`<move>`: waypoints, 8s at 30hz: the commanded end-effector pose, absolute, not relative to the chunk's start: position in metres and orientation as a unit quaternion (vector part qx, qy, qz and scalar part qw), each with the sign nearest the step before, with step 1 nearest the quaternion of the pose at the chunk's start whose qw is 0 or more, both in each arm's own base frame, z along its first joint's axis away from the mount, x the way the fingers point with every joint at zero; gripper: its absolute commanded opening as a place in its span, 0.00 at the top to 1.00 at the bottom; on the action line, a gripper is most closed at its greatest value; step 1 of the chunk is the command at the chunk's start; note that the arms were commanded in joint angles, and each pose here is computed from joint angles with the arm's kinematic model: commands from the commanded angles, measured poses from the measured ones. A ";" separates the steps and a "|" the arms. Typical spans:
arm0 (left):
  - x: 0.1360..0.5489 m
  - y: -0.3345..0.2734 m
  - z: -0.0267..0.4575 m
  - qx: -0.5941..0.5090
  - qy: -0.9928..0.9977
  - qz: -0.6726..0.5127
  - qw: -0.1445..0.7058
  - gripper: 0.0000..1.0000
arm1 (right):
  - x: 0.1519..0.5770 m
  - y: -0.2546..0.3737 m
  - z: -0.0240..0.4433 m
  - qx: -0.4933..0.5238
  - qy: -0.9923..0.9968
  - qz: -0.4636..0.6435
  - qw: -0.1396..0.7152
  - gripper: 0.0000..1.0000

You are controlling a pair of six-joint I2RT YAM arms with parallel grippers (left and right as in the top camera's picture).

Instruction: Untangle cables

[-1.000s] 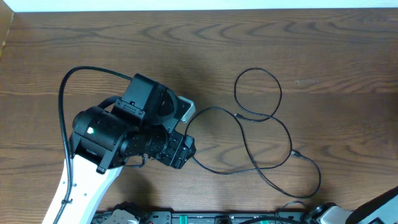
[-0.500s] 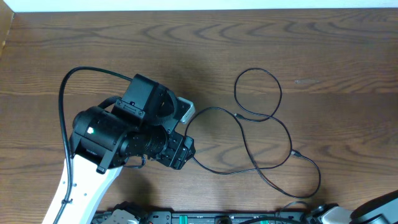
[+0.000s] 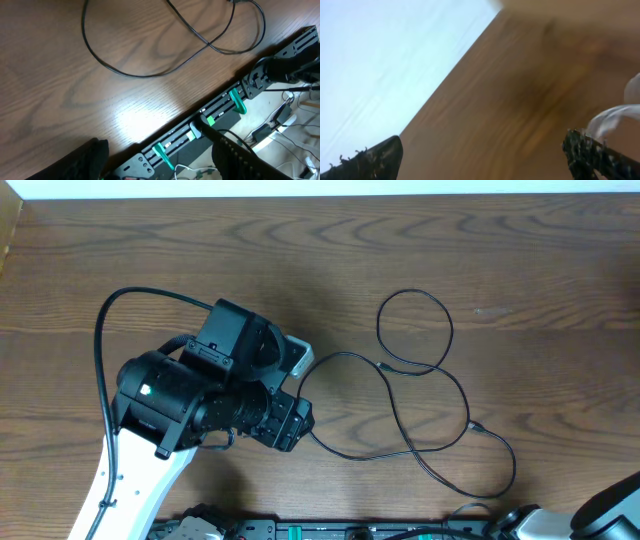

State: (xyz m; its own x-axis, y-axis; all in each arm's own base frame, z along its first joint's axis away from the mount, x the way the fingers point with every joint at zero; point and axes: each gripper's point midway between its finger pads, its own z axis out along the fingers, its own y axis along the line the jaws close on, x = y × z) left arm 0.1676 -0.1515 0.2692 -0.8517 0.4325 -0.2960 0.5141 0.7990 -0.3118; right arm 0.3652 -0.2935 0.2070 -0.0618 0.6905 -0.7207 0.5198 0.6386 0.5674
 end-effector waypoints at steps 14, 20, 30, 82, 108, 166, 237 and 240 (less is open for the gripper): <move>0.250 -0.094 0.281 0.006 0.964 -0.021 0.263 0.31 | 0.366 0.012 0.119 0.093 0.923 0.282 0.244 0.01; 0.251 -0.089 0.282 -0.027 0.963 -0.015 0.268 0.31 | 0.310 0.031 0.075 0.050 0.983 0.138 0.111 0.01; 0.249 -0.088 0.281 -0.026 0.964 -0.014 0.264 0.30 | 0.242 0.110 0.071 -0.286 0.945 0.157 0.024 0.01; 0.249 -0.091 0.281 0.000 0.965 -0.016 0.263 0.30 | 0.142 0.159 0.017 -0.454 0.873 0.164 -0.066 0.50; 0.247 -0.093 0.279 0.002 0.966 -0.022 0.256 0.29 | 0.262 0.205 0.062 -0.369 0.903 0.146 0.166 0.99; 0.247 -0.093 0.279 0.002 0.966 -0.022 0.256 0.29 | 0.301 0.223 0.072 -0.311 0.871 0.191 0.328 0.99; 0.242 -0.097 0.246 0.024 0.985 0.007 0.169 0.28 | 0.346 -0.348 0.225 0.485 0.675 0.097 0.548 0.01; 0.242 -0.098 0.246 0.024 0.985 0.006 0.169 0.29 | 0.362 -0.321 0.232 0.450 0.686 0.171 0.546 0.01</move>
